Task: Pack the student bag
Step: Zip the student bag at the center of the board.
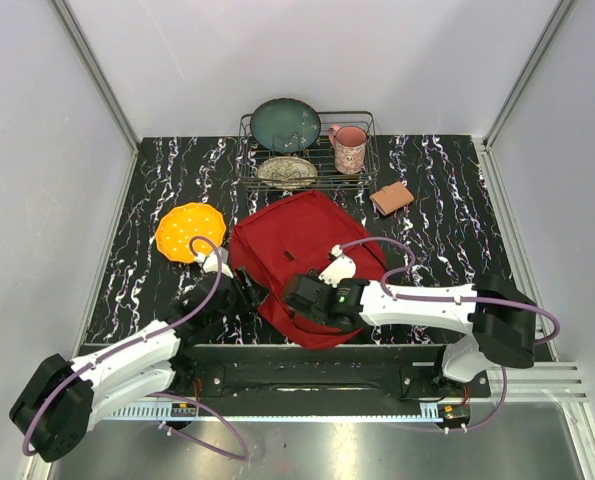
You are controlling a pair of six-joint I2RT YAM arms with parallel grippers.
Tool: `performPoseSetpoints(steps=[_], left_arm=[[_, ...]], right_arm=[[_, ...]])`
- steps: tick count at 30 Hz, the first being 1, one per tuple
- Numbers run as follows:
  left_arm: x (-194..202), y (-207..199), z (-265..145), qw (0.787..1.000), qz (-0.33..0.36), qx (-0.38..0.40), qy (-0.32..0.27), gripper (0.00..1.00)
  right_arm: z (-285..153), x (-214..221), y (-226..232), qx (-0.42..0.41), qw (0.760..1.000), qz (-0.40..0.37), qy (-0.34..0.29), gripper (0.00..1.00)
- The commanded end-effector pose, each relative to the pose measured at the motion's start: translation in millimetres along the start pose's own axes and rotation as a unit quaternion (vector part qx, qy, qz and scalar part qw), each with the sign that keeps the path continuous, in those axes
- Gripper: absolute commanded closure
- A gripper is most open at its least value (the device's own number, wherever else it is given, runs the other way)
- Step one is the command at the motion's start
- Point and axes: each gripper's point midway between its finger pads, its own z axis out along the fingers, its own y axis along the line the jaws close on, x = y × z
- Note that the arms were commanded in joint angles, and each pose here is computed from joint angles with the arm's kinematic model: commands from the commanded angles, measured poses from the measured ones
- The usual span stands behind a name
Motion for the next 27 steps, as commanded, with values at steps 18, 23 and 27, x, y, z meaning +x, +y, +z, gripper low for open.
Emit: performPoseSetpoints(steps=[18,23,27], left_arm=[[-8.0,-21.6,-4.4,0.999,-0.004,0.049,-0.014,0.43],[-8.8,-21.7,-5.9,0.999,-0.002,0.05,-0.016,0.43],[-7.4,-22.3,-8.3,0.998,-0.001,0.055,-0.013,0.34]], right_arm=[[22.1,-2.0,5.4,0.016,0.999,0.017,-0.044,0.79],[26.2,3.6,5.4,0.017,0.999,-0.002,-0.036,0.98],[14.9,-1.4,14.6,-0.014,0.999,-0.039,-0.032,1.0]])
